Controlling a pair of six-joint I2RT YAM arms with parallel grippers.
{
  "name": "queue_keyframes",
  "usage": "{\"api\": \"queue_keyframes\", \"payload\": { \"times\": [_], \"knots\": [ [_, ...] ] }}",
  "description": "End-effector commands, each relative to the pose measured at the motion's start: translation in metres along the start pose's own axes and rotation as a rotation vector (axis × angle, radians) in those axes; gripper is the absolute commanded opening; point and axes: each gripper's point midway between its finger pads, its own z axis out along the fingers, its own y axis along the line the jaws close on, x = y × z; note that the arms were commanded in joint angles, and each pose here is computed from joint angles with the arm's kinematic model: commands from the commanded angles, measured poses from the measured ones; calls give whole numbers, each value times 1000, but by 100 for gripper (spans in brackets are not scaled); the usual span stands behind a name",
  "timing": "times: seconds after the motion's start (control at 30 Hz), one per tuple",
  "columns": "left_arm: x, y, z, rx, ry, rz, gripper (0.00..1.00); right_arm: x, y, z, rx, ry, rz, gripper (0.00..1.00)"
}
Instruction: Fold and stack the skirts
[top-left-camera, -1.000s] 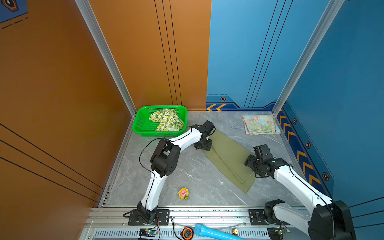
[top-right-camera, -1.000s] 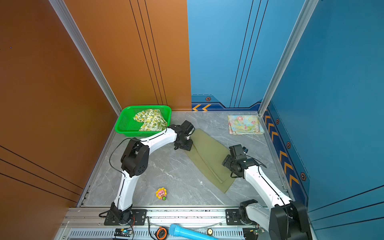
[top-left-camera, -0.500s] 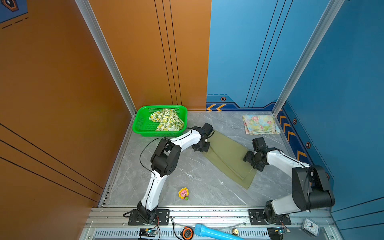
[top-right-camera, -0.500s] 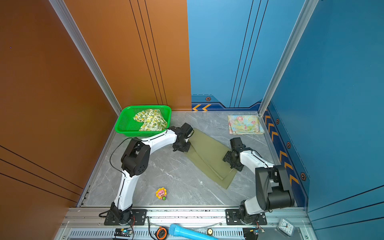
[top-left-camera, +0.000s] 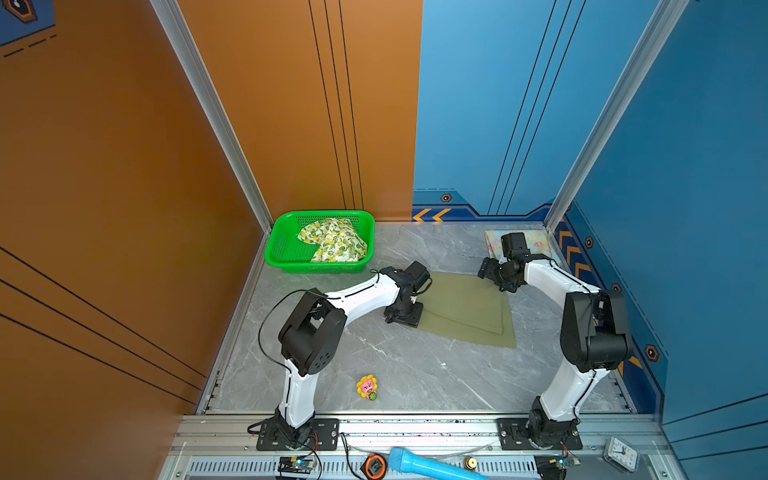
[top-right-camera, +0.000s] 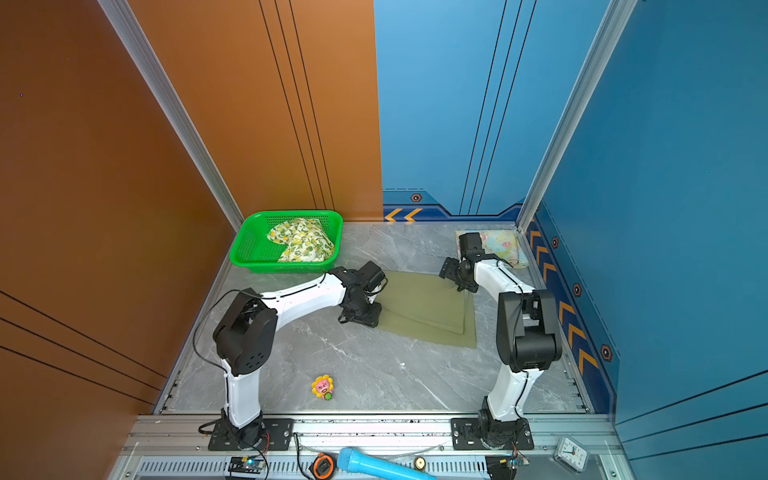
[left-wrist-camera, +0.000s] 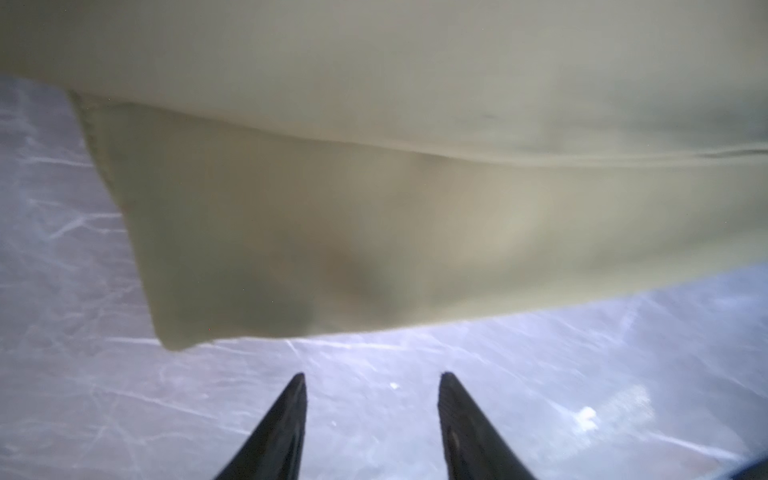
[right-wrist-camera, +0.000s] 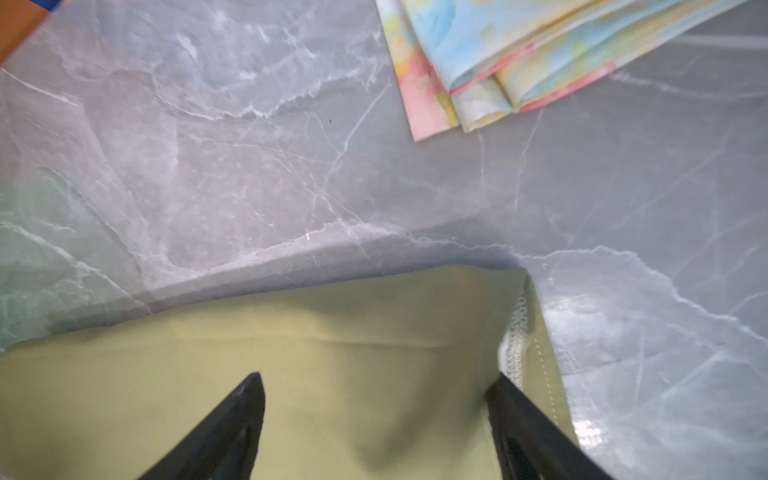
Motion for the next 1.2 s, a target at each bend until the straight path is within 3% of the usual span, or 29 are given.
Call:
{"api": "queue_keyframes", "payload": {
  "times": [0.0, 0.3, 0.53, 0.93, 1.17],
  "knots": [
    [-3, -3, -36, 82, -43, -38, 58, 13, -9, -29, -4, -5, -4, 84],
    [-43, 56, -50, 34, -141, -187, 59, 97, -42, -74, -9, 29, 97, 80],
    [-85, 95, -33, 0, -174, -283, 57, 143, -59, -66, -23, 94, 148, 75],
    [-106, 128, 9, -81, -146, -307, 56, 156, -58, -34, -49, 146, 185, 64],
    [-104, 140, 23, -104, -121, -311, 55, 157, -55, -26, -60, 154, 196, 51]
  ]
}}
